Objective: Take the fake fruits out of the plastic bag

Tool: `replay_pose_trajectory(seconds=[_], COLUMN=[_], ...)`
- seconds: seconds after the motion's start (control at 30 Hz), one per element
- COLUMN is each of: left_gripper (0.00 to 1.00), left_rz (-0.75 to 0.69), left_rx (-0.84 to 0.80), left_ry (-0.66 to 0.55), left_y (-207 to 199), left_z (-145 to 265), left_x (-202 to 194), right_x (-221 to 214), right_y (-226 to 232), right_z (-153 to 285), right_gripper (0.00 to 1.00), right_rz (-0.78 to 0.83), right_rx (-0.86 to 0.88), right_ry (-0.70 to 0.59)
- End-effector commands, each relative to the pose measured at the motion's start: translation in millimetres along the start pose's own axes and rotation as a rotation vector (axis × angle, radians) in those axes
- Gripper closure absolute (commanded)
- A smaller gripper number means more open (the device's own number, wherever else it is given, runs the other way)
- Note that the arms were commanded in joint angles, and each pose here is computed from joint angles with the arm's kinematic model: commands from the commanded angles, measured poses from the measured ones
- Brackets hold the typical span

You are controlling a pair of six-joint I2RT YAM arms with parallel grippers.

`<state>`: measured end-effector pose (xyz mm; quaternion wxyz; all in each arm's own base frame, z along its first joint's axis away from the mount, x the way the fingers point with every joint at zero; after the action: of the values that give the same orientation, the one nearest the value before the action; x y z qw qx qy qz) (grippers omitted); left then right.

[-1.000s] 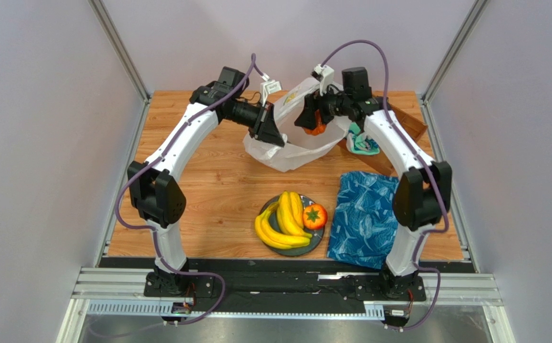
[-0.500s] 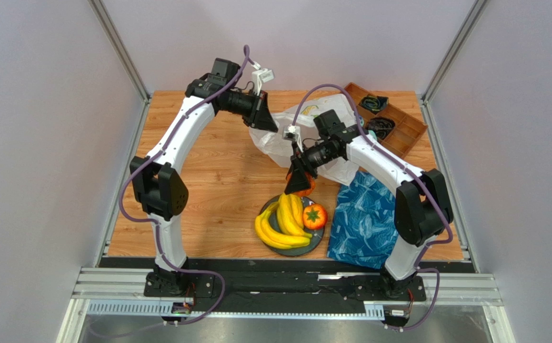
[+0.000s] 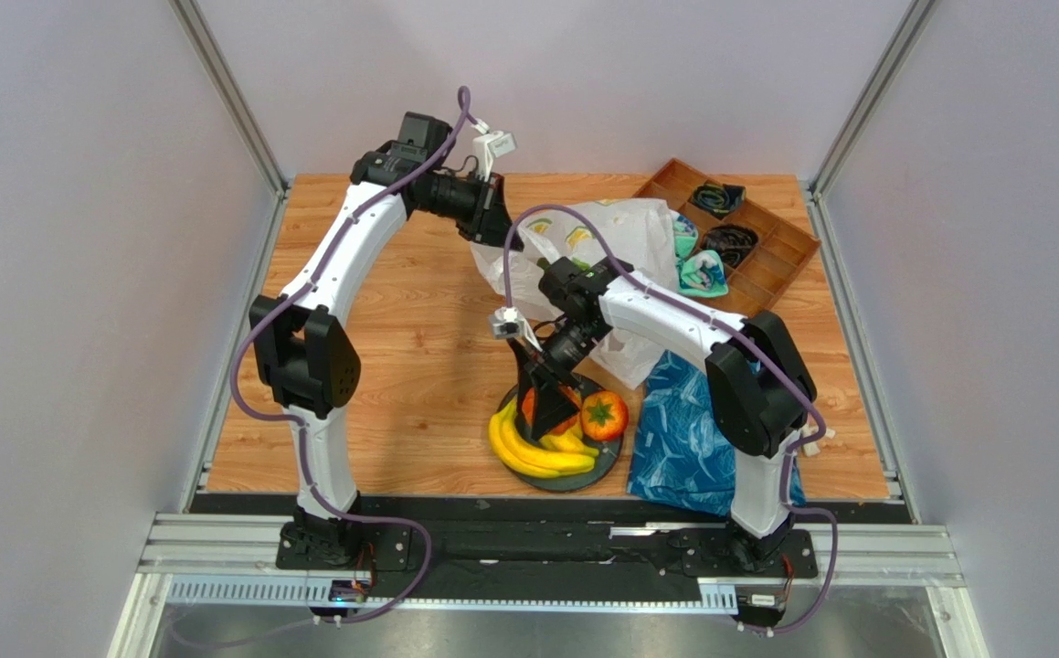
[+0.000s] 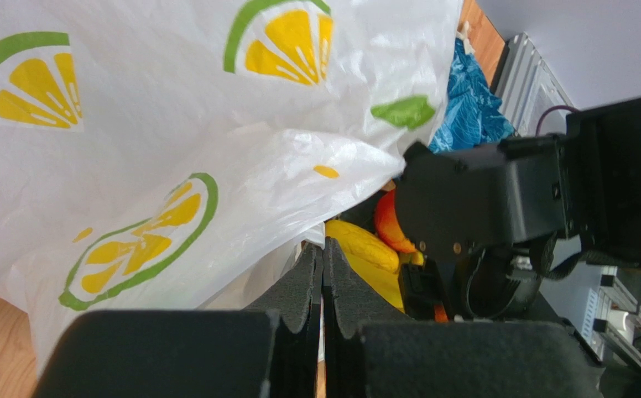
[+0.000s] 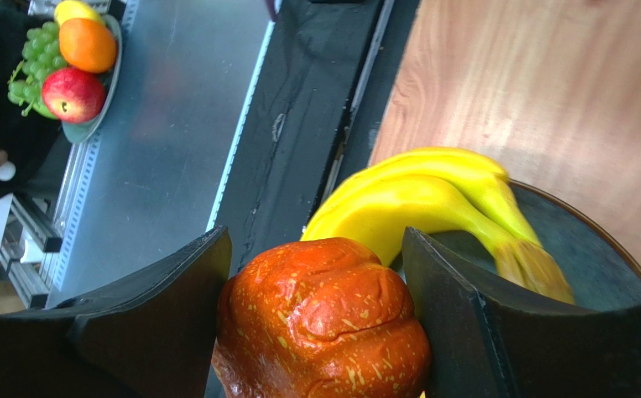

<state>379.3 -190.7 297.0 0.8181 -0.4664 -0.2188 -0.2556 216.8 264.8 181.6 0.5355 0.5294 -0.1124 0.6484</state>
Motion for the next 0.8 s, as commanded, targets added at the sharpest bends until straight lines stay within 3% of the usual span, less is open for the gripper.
replay_pose_trajectory(seconds=[0.0, 0.5, 0.53, 0.57, 0.6, 0.77], left_gripper=[1.0, 1.0, 1.0, 1.0, 1.0, 1.0], left_rz=[0.018, 0.019, 0.016, 0.015, 0.014, 0.01], left_rx=[-0.022, -0.046, -0.049, -0.049, -0.05, -0.063], left_ry=[-0.022, -0.039, -0.041, -0.043, -0.044, -0.05], left_y=[5.4, -1.7, -2.2, -2.2, -2.3, -4.8], left_z=[7.6, 19.1, 19.3, 19.2, 19.2, 20.0], left_x=[2.3, 0.2, 1.3, 1.7, 2.0, 3.8], right_x=[6.4, -3.3, -2.8, -2.5, -1.8, 5.1], right_y=[5.2, -13.9, -15.0, -15.4, -15.3, -15.2], right_z=[-5.3, -27.2, -28.1, -28.2, -28.1, -19.4], right_gripper=[0.35, 0.29, 0.27, 0.09, 0.0, 0.0], right_rz=[0.074, 0.078, 0.08, 0.086, 0.092, 0.105], right_rx=[0.048, 0.0, -0.002, -0.002, -0.001, -0.024], right_ry=[-0.018, 0.019, 0.017, 0.015, 0.011, 0.011])
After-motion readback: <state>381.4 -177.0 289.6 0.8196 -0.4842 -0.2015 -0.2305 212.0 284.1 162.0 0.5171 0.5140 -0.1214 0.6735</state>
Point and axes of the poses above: each gripper's point midway between its finger pads, its own z axis back along the fingers, its own y axis along the line the jaws close on, x = y × z, the point moved 9 cm from there along z, back along the fingers, and after that the axes turned 10 degrees about z, right-handed, at the moved point
